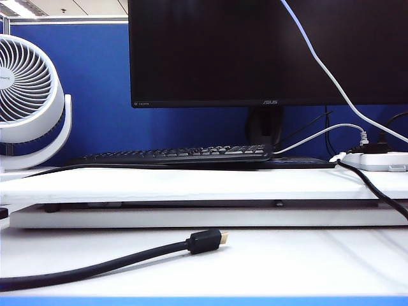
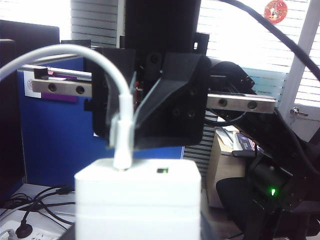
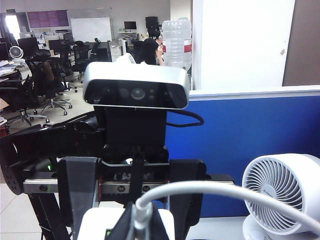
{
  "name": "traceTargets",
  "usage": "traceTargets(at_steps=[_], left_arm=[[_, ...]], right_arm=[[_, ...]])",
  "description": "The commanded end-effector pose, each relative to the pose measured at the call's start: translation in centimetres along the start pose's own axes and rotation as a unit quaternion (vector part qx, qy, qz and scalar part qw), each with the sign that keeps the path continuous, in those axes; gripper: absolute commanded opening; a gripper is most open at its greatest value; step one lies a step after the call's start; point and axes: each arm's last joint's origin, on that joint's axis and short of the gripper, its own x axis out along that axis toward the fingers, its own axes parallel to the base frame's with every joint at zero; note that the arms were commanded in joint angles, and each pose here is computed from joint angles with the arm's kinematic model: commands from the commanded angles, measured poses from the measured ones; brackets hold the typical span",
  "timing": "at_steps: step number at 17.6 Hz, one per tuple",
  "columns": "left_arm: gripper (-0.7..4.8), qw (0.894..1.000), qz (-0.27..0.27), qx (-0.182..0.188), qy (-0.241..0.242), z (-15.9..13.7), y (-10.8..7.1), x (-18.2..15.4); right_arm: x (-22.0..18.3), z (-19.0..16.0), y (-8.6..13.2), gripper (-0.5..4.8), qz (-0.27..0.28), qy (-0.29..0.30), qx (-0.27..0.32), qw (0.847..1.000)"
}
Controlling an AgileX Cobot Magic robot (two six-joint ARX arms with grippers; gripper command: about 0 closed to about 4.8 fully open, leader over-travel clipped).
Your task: Pick up the Type-C charging cable and the charging base, insert one end of the Type-C charger into the corresponding slot on the base, and finally place the plugged-in charger back on the table.
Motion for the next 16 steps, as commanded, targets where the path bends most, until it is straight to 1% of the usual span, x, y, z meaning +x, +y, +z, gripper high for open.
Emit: traceTargets(at_steps=[1, 2, 3, 5, 7, 11, 16], left_arm=[[-0.06, 0.996, 0.008, 0.067, -0.053, 1.9, -0.8, -0.4], [-0.06, 0.996, 0.008, 0.068, -0.054, 1.9, -0.8, -0.4], [-0.06, 0.996, 0.008, 0.069, -0.054, 1.9, -0.8, -0.4], [-0.06, 0.996, 0.008, 0.069, -0.054, 1.9, -0.8, -0.4], [-0.06, 0.996, 0.004, 0.069, -0.053, 1.9, -0.9, -0.4], [-0.06, 0.996, 0.002, 0.073, -0.052, 1.9, -0.9, -0.4], [-0.06, 0.996, 0.000, 0.073, -0.052, 1.9, -0.9, -0.4]], right_arm=[[0.3, -1.4, -0.4, 0.00, 0.014, 0.030, 0.033, 0.999], [0.4, -1.5, -0.4, 0.00, 0.014, 0.032, 0.032, 0.999], [1.2, -1.8, -0.3, 0.00, 0.025, 0.037, 0.025, 0.999], [1.4, -1.9, -0.3, 0.00, 0.024, 0.040, 0.029, 0.999], [2.3, -2.1, -0.1, 0.00, 0.037, 0.043, 0.047, 0.997], [2.3, -2.2, -0.2, 0.00, 0.036, 0.046, 0.086, 0.995], [2.3, -2.7, -0.1, 0.00, 0.034, 0.061, 0.111, 0.991]])
